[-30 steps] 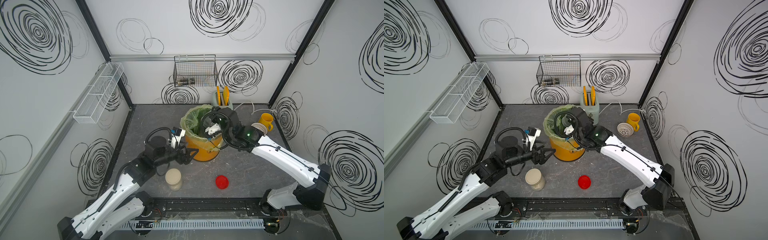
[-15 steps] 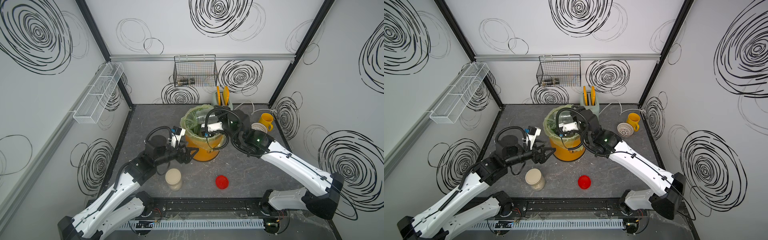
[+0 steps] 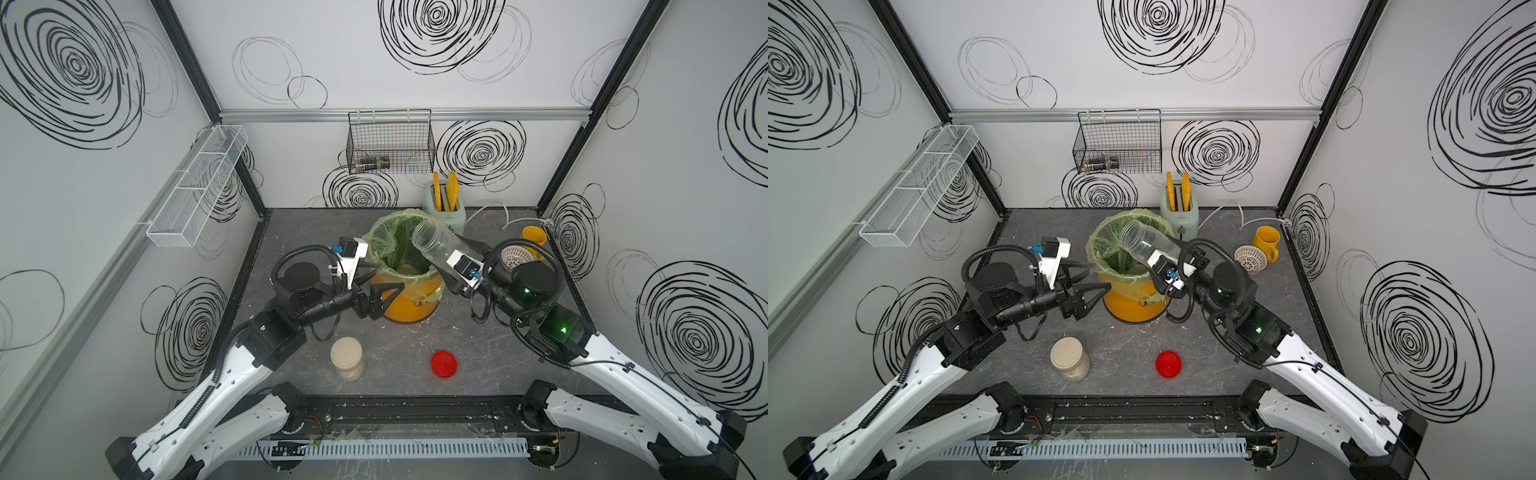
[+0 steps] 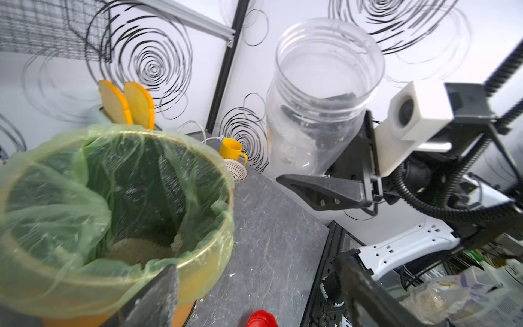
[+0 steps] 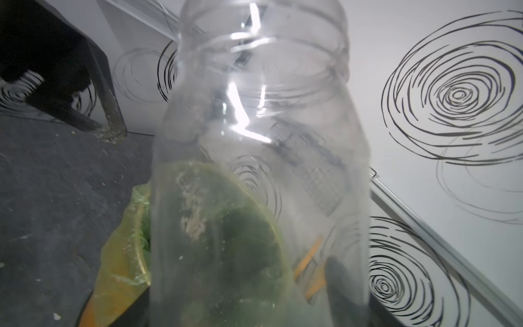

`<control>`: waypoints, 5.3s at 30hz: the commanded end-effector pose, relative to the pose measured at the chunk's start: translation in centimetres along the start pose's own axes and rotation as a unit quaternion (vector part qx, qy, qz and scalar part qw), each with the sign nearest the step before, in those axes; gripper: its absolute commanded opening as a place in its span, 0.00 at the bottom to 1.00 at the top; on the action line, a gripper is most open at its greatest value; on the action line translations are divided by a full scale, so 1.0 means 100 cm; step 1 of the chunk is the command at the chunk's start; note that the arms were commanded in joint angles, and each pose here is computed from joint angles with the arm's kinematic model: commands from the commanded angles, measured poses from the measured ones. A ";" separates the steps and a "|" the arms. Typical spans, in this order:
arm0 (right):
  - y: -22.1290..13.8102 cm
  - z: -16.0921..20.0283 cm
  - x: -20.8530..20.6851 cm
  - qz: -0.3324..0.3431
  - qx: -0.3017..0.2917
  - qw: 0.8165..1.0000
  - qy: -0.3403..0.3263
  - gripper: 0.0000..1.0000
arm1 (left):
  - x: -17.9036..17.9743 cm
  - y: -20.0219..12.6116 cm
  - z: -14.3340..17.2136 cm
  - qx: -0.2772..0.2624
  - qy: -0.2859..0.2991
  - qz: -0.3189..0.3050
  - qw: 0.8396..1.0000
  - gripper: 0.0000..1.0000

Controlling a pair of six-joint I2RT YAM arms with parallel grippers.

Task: Empty expired oatmeal from jars
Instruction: Pour the expired oatmeal into the trash bin, then adjust the jar.

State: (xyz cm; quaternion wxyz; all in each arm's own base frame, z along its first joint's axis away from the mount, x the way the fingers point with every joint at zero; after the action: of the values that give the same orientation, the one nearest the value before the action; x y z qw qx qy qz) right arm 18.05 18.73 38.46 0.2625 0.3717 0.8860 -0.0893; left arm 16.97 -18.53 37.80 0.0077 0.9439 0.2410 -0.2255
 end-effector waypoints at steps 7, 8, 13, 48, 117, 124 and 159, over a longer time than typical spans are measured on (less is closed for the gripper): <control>-0.054 0.009 0.017 -0.028 -0.128 0.982 0.134 0.58 | -0.025 0.031 -0.053 0.035 0.048 0.019 0.998 0.92; -0.058 0.015 0.022 -0.027 -0.133 0.984 0.116 0.58 | -0.025 0.033 -0.059 0.047 0.036 0.015 0.998 0.91; -0.071 0.039 0.048 -0.024 -0.203 0.979 0.009 0.55 | -0.041 0.058 -0.062 0.111 -0.034 0.054 0.992 0.85; -0.036 0.064 0.076 -0.052 -0.129 0.990 0.001 0.78 | -0.033 0.085 -0.016 0.249 -0.008 -0.064 0.966 0.00; -0.035 0.048 0.075 -0.051 -0.017 0.991 0.121 0.56 | -0.040 0.100 -0.012 0.227 0.048 -0.123 0.965 0.94; -0.045 0.066 0.055 0.029 -0.021 0.985 0.166 0.55 | -0.043 0.085 -0.030 0.179 0.035 -0.114 0.977 0.96; -0.012 0.210 -0.032 0.278 0.001 0.948 0.156 0.58 | 0.025 0.042 -0.007 0.132 -0.038 -0.095 0.986 0.96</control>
State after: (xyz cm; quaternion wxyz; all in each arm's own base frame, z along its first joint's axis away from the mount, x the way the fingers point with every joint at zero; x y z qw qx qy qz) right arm 27.96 9.14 20.03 0.0915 0.6134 0.7839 -0.0286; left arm 21.17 -21.22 35.89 -0.1593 0.8855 0.3139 -0.3031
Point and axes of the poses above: each gripper's point midway between its finger pads, its own y axis out along the fingers, its own x axis along the line the jaws close on, z = x × y, the point moved 7 cm from there along -y, back along the fingers, and after that the axes turned 3 degrees about -y, right-handed, at the moved point
